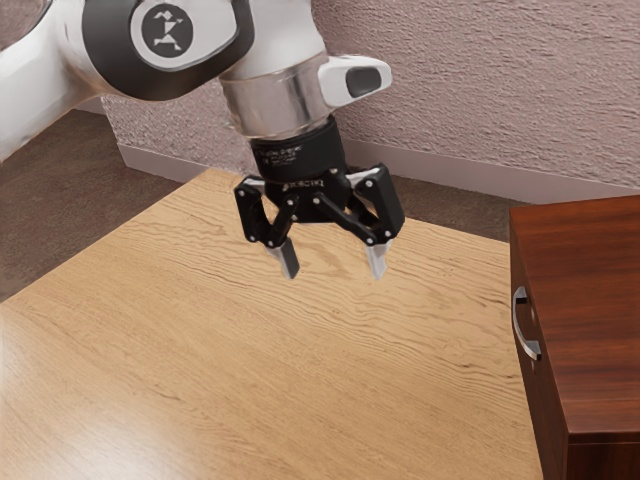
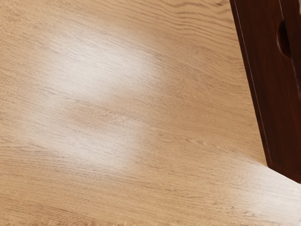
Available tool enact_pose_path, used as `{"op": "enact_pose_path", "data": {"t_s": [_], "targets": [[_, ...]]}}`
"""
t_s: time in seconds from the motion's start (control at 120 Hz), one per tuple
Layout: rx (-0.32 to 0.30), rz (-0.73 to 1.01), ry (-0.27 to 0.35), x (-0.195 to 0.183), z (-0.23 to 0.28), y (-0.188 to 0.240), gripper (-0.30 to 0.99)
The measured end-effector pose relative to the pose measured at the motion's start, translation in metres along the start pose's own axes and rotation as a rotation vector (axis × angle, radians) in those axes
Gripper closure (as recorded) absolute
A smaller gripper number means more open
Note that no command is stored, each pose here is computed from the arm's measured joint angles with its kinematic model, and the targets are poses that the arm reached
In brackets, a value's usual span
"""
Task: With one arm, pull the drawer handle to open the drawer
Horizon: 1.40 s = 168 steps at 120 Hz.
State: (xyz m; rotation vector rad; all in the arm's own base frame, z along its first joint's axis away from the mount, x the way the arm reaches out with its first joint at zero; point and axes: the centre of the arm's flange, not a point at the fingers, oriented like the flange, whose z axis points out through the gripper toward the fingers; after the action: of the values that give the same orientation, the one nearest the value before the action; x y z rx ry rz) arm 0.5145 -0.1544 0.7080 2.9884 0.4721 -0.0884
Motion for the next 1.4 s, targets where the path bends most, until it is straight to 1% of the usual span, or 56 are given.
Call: {"op": "enact_pose_path", "data": {"t_s": [0.075, 0.133, 0.225, 0.325, 0.483, 0.617, 0.817, 0.983, 1.15, 1.3, 1.4], "targets": [[0.003, -0.036, -0.005, -0.006, 0.005, 0.013, 0.00], [0.006, -0.080, -0.001, -0.001, 0.012, 0.017, 0.00], [0.025, -0.187, 0.025, 0.030, 0.026, 0.006, 0.00], [0.024, -0.294, 0.058, 0.063, 0.038, -0.011, 0.00], [0.011, -0.356, 0.108, 0.081, 0.050, 0.006, 0.00], [0.002, -0.387, 0.121, 0.099, 0.069, 0.026, 0.00], [-0.029, -0.403, 0.127, 0.105, 0.085, 0.059, 0.00], [-0.050, -0.425, 0.125, 0.109, 0.097, 0.071, 0.00], [-0.054, -0.460, 0.118, 0.115, 0.110, 0.069, 0.00], [-0.088, -0.485, 0.107, 0.117, 0.117, 0.070, 0.00], [-0.108, -0.504, 0.102, 0.112, 0.120, 0.064, 0.00]]}}
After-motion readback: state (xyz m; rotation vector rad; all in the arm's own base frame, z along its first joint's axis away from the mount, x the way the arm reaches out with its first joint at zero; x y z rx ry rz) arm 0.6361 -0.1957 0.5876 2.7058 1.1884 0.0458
